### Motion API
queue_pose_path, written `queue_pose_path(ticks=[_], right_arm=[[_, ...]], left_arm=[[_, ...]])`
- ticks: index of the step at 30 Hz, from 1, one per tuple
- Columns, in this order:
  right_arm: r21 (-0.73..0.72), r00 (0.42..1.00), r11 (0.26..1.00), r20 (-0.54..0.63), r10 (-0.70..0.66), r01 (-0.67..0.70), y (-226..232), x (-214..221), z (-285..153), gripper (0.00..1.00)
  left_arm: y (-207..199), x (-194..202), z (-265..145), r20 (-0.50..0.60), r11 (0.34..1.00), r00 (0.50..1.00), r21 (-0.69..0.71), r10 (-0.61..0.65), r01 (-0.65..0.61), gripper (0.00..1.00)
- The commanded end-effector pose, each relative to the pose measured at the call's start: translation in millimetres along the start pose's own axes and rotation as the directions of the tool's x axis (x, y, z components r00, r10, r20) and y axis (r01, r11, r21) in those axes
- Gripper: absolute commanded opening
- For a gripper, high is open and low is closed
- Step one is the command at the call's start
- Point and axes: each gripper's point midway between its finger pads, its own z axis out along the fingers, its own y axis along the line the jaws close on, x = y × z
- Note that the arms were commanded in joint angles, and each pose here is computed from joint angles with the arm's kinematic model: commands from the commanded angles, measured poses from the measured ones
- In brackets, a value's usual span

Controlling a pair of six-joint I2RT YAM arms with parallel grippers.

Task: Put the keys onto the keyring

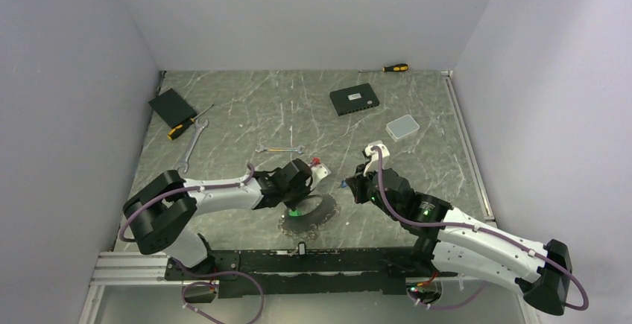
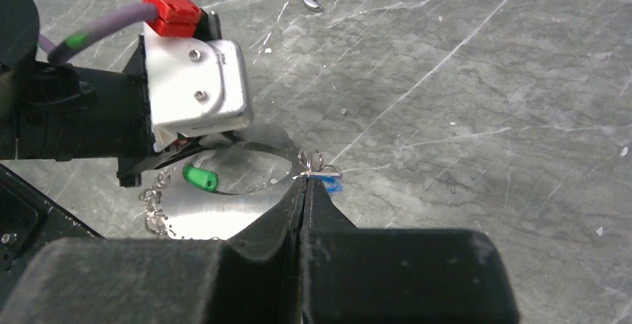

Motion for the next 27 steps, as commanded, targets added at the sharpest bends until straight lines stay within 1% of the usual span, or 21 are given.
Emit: queue_pose_path(ticks=[1, 4, 5, 6, 8, 11, 12, 14, 16, 17, 18, 20, 23, 24, 26, 27], right_arm=[[-0.001, 0.999, 1.0, 0.047, 0.016, -0.016, 2.0, -13.4, 1.0, 0.0], [0.0, 0.999, 1.0, 0.046, 0.017, -0.017, 1.8, -12.8, 2.1, 0.0], [0.0, 0.999, 1.0, 0.046, 0.019, -0.019, 1.8, -12.7, 2.3, 0.0], [0.001, 0.999, 1.0, 0.044, 0.018, -0.018, 1.6, -11.7, 2.6, 0.0], [0.002, 0.999, 1.0, 0.041, 0.02, -0.02, 1.5, -10.6, 3.0, 0.0], [0.003, 0.999, 1.0, 0.037, 0.016, -0.016, 1.0, -9.5, 2.9, 0.0], [0.004, 0.999, 1.0, 0.036, 0.013, -0.014, 0.8, -9.4, 2.9, 0.0], [0.006, 0.999, 1.0, 0.033, 0.011, -0.011, 0.5, -8.7, 3.4, 0.0], [0.004, 0.999, 1.0, 0.033, 0.012, -0.012, 0.8, -8.4, 4.4, 0.0], [0.0, 0.999, 1.0, 0.034, 0.014, -0.014, 1.7, -8.5, 4.9, 0.0], [-0.004, 0.999, 1.0, 0.034, 0.016, -0.016, 2.7, -8.1, 5.6, 0.0], [-0.007, 0.999, 1.0, 0.03, 0.019, -0.019, 3.9, -7.3, 6.9, 0.0], [-0.008, 0.999, 1.0, 0.029, 0.026, -0.026, 4.1, -7.4, 6.3, 0.0], [-0.008, 0.999, 1.0, 0.03, 0.028, -0.027, 3.7, -7.4, 5.4, 0.0], [0.0, 0.999, 1.0, 0.034, 0.03, -0.03, 1.5, -8.0, 3.2, 0.0], [0.005, 0.999, 0.999, 0.036, 0.032, -0.032, 0.0, -8.2, 1.8, 0.0]], left_arm=[[9.1, -24.7, -14.6, 0.08, 0.998, 0.995, -0.03, -0.052, 0.055, 0.18], [6.7, -28.6, -22.0, 0.102, 0.999, 0.993, -0.012, -0.051, 0.052, 0.3], [6.7, -33.0, -27.2, 0.127, 0.998, 0.99, -0.007, -0.055, 0.056, 0.35], [6.6, -36.3, -31.5, 0.148, 0.998, 0.987, -0.003, -0.058, 0.059, 0.42], [7.0, -42.2, -41.5, 0.192, 0.998, 0.979, 0.003, -0.066, 0.067, 0.58], [6.3, -49.6, -57.9, 0.255, 0.997, 0.964, 0.021, -0.078, 0.076, 0.96], [5.3, -51.2, -62.4, 0.269, 0.996, 0.959, 0.03, -0.087, 0.082, 0.99], [0.8, -56.2, -71.4, 0.297, 0.993, 0.948, 0.064, -0.118, 0.103, 1.0], [-1.0, -61.7, -76.2, 0.32, 0.979, 0.925, 0.088, -0.204, 0.185, 0.99], [-0.4, -63.2, -75.9, 0.32, 0.964, 0.91, 0.092, -0.265, 0.249, 1.0], [0.3, -61.1, -76.3, 0.295, 0.952, 0.905, 0.086, -0.307, 0.294, 0.99], [-4.7, -56.5, -75.6, 0.227, 0.944, 0.916, 0.095, -0.331, 0.317, 1.0], [-18.6, -65.2, -74.5, 0.21, 0.923, 0.903, 0.172, -0.375, 0.343, 0.99], [-19.0, -66.0, -73.2, 0.21, 0.912, 0.891, 0.175, -0.403, 0.372, 0.98], [-14.2, -66.3, -71.3, 0.185, 0.887, 0.868, 0.136, -0.461, 0.442, 0.89], [-13.9, -64.8, -71.0, 0.148, 0.874, 0.862, 0.113, -0.485, 0.472, 0.83]])
